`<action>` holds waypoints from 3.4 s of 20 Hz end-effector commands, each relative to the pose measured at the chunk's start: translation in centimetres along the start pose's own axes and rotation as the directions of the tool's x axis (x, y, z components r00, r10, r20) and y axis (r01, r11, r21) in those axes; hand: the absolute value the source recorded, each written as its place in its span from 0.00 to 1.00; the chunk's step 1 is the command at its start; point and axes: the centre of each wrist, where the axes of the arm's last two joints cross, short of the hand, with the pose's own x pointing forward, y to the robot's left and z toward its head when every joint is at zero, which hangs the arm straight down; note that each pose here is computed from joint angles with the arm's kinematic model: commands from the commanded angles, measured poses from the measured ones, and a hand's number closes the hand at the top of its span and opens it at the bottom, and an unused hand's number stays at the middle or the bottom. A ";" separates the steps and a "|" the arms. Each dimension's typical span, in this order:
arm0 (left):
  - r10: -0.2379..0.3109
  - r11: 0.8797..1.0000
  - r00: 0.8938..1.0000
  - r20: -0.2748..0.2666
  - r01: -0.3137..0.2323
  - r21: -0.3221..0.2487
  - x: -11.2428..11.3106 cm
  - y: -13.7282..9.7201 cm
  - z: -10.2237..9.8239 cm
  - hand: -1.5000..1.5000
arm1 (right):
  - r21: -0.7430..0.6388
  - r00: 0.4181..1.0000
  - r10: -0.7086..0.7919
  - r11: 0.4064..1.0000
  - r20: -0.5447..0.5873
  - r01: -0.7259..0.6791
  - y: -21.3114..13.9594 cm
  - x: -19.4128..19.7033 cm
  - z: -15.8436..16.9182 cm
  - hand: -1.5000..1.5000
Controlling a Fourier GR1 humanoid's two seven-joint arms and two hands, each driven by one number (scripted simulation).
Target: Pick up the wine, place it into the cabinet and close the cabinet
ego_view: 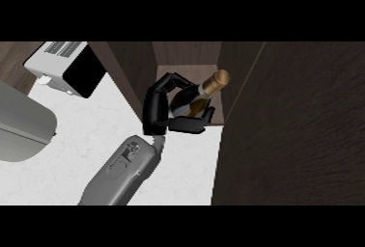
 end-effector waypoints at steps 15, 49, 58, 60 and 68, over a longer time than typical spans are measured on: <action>0.045 0.998 0.995 -0.086 -0.042 0.038 -3.1 3.2 -4.9 1.00 | 0.007 0.997 -0.040 0.999 0.068 0.040 0.4 2.0 2.0 0.00; 0.038 0.977 0.997 -0.065 -0.023 0.211 -1.3 2.0 -11.4 1.00 | 0.065 0.995 -0.085 0.995 0.055 0.081 0.8 -0.1 0.8 0.00; 0.012 0.976 0.997 -0.079 0.006 0.219 -4.5 3.6 -8.7 1.00 | 0.060 0.997 -0.061 0.997 0.047 0.058 0.8 0.1 0.3 0.00; 0.018 0.979 0.997 -0.076 -0.002 0.205 -3.6 3.3 -9.7 1.00 | 0.073 0.996 -0.079 0.994 0.044 0.076 0.6 0.6 0.4 0.00; -0.099 0.970 0.989 -0.105 0.120 0.213 -4.5 5.2 -9.1 0.00 | 0.075 0.997 -0.059 0.996 0.055 0.055 0.6 0.0 0.1 0.00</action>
